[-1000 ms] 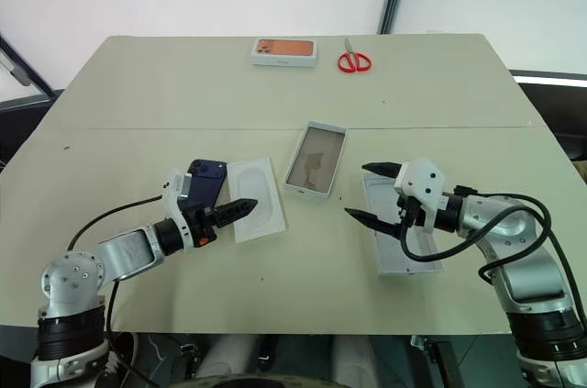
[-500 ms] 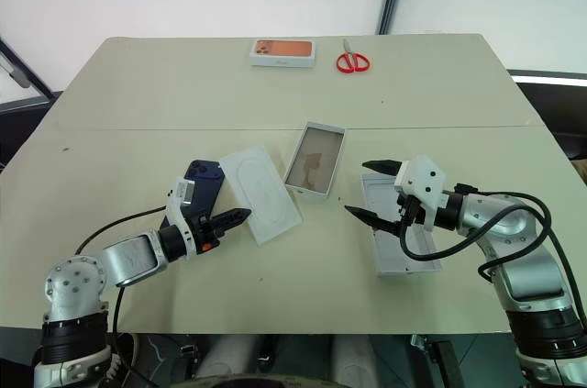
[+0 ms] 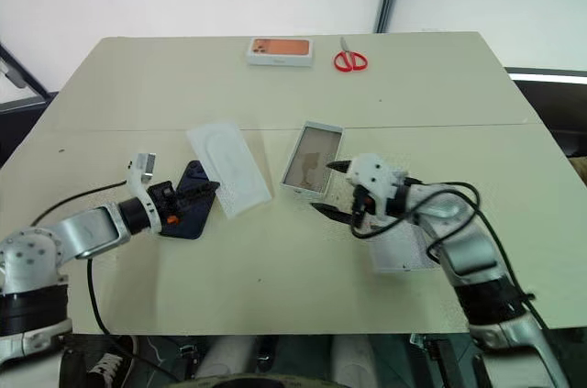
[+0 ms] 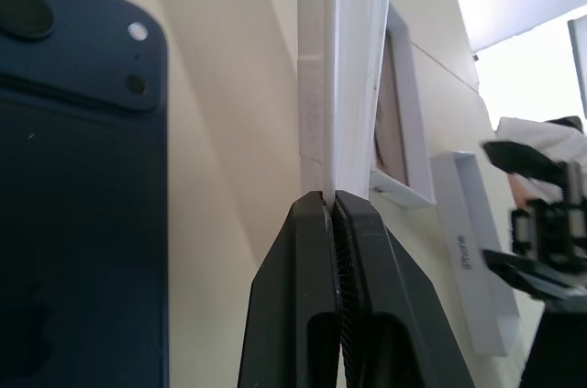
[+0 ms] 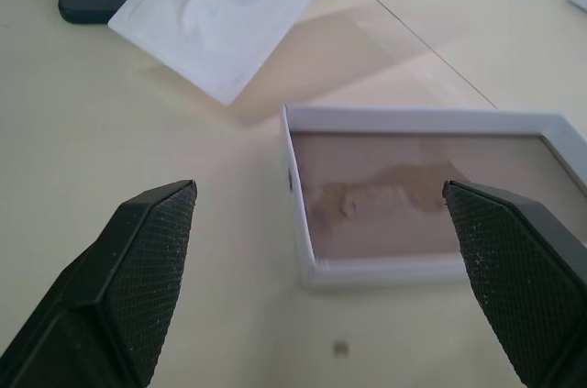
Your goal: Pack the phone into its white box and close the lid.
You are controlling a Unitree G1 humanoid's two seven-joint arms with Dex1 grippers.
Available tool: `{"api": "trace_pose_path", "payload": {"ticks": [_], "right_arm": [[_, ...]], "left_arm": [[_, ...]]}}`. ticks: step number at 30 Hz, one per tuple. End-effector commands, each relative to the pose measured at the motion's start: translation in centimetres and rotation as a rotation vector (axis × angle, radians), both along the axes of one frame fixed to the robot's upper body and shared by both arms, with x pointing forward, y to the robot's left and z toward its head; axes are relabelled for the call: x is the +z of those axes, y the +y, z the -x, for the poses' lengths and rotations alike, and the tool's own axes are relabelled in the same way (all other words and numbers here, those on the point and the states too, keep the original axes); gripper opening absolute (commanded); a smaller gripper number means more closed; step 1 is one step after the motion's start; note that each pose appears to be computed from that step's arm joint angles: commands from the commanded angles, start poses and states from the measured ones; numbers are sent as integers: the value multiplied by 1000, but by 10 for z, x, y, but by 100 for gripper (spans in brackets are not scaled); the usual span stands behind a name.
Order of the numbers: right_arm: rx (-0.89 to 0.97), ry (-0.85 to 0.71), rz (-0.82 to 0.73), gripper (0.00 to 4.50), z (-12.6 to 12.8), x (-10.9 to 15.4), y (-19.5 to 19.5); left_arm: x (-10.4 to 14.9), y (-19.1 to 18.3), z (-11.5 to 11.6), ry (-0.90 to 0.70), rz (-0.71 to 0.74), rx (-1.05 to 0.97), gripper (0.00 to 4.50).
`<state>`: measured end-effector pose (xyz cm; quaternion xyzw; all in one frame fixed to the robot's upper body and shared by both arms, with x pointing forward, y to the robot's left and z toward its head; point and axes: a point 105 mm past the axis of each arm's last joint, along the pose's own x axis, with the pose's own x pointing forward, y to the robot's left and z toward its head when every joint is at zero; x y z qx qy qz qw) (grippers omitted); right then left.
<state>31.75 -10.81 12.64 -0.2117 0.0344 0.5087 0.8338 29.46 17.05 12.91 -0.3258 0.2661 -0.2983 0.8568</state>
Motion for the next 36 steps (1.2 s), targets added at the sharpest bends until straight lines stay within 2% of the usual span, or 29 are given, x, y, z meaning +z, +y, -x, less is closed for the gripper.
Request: {"api": "trace_pose_path", "payload": {"ticks": [1,5,7,10,17,18,27,32,33,34,36], "right_arm": [[13,33,13,450,-7,-6,12],[9,93,48,450,-14,-20,17],[13,125,41,450,-14,-22,19],[6,142,49,375,-17,-24,20],[41,120,60,22,-13,-23,25],[63,117,57,4,-10,-21,27],[252,137,126,4,37,-29,41],[252,146,118,4,43,-35,55],[261,158,99,61,45,-33,56],[267,168,86,92,46,-31,58],[267,148,94,184,47,-28,56]], "left_arm": [[13,0,-3,2,48,-50,5],[12,-2,-4,48,15,-115,5],[18,-3,-7,41,50,-129,5],[22,-4,-11,14,52,-126,0],[27,-5,-18,-37,55,-101,0],[29,-5,-18,-35,72,-109,0],[44,-14,-6,-12,174,-218,0],[35,-26,-4,-4,146,-233,0],[34,-28,-4,-3,140,-237,0],[33,-29,-3,-3,138,-240,0],[32,-30,-2,3,131,-256,0]]}}
